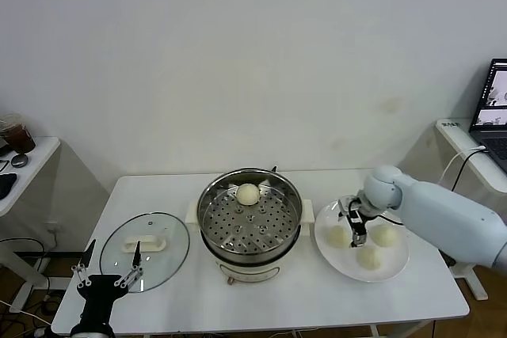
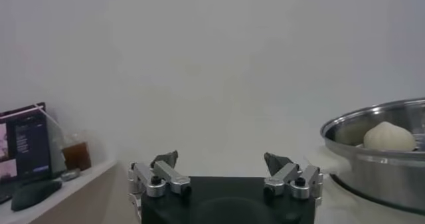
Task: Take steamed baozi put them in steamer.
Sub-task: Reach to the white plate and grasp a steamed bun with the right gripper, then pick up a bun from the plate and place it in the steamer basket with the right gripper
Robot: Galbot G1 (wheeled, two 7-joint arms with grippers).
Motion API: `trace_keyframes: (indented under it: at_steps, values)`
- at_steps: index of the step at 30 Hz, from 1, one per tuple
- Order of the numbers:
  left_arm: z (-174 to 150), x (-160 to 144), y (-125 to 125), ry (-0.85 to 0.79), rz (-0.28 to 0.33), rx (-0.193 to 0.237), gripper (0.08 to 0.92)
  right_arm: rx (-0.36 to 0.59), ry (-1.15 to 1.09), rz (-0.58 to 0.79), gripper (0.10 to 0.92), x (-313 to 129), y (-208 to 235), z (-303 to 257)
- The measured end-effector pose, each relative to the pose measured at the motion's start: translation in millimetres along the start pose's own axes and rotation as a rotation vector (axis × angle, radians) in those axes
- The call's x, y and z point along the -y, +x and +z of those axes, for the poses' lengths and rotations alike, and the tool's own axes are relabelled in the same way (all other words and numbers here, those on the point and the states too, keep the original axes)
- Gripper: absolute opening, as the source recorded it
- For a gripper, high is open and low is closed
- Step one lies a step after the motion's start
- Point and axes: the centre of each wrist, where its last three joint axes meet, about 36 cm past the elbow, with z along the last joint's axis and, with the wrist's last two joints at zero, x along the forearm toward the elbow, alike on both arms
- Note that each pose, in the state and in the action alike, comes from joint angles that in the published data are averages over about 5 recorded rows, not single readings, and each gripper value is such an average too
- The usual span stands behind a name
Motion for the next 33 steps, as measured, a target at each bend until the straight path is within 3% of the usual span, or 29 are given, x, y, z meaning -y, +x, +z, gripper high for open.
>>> trace_keyframes:
  at_steps: [12, 24, 33]
  values:
    - [1, 1, 0, 0.002, -0.002, -0.002, 0.823, -0.002, -0.008, -0.002, 0.668, 2, -16, -9]
    - [-2, 2, 2, 0.002, -0.002, 0.002, 0.823, -0.005, -0.007, -0.002, 0.434, 4, -5, -4]
    - [-5, 4, 1, 0.007, 0.010, 0.012, 0.823, 0.010, -0.028, 0.036, 0.429, 16, 52, 13]
